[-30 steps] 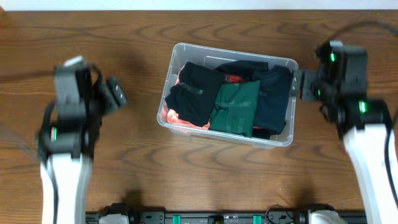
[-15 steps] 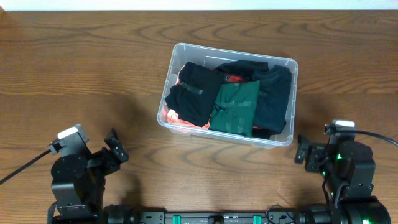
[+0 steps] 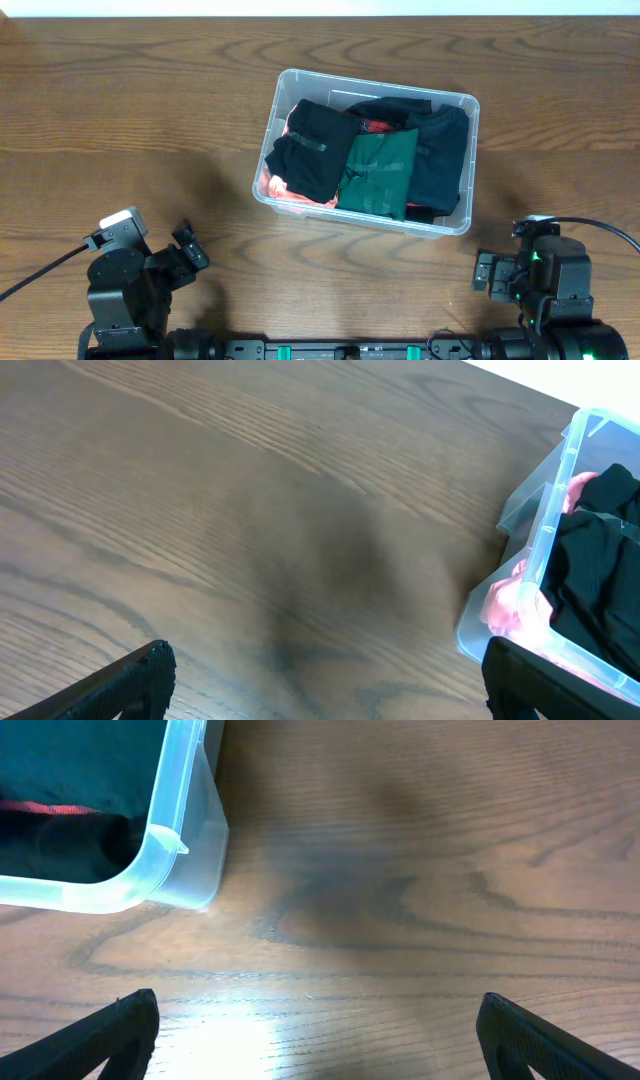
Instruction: Pack container
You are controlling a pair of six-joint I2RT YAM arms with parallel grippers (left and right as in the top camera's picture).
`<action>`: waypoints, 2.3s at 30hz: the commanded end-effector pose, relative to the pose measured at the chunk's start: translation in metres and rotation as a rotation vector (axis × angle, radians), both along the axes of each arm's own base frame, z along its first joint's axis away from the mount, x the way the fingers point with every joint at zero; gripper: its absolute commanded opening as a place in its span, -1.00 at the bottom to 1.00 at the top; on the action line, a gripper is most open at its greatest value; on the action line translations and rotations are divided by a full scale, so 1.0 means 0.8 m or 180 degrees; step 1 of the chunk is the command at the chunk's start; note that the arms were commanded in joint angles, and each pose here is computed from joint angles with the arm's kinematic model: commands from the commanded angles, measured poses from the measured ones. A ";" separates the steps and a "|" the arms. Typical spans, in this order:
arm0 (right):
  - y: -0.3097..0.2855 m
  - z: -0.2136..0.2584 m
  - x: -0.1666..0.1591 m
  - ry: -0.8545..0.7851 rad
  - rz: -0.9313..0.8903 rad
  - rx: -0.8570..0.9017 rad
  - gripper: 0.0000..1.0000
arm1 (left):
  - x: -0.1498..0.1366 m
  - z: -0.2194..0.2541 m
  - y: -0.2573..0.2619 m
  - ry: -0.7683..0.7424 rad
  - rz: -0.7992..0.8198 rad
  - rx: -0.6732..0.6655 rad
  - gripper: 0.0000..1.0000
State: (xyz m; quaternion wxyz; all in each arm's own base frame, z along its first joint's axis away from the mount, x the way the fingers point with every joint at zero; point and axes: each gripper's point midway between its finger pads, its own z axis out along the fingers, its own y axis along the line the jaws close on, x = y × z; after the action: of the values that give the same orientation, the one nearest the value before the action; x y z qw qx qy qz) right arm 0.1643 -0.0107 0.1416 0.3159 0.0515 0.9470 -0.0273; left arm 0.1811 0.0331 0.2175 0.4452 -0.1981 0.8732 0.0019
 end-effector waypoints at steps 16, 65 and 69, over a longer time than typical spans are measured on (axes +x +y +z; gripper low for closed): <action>-0.006 0.043 0.038 -0.1735 0.0207 -0.0313 0.99 | -0.001 -0.002 0.000 0.0016 0.0004 -0.0001 0.96; -0.002 0.010 0.092 -0.2325 0.0492 -0.0738 0.99 | -0.006 -0.005 0.000 0.0034 0.0000 0.0009 0.96; -0.002 0.010 0.092 -0.2325 0.0492 -0.0738 0.98 | -0.020 -0.024 0.005 -0.0045 0.0060 0.0065 0.96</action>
State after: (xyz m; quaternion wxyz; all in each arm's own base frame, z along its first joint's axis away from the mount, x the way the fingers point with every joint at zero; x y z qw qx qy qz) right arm 0.2380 -0.0116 0.1505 0.6369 -0.0457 0.7649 -0.0850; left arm 0.1719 0.0334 0.2092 0.4420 -0.1996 0.8745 0.0037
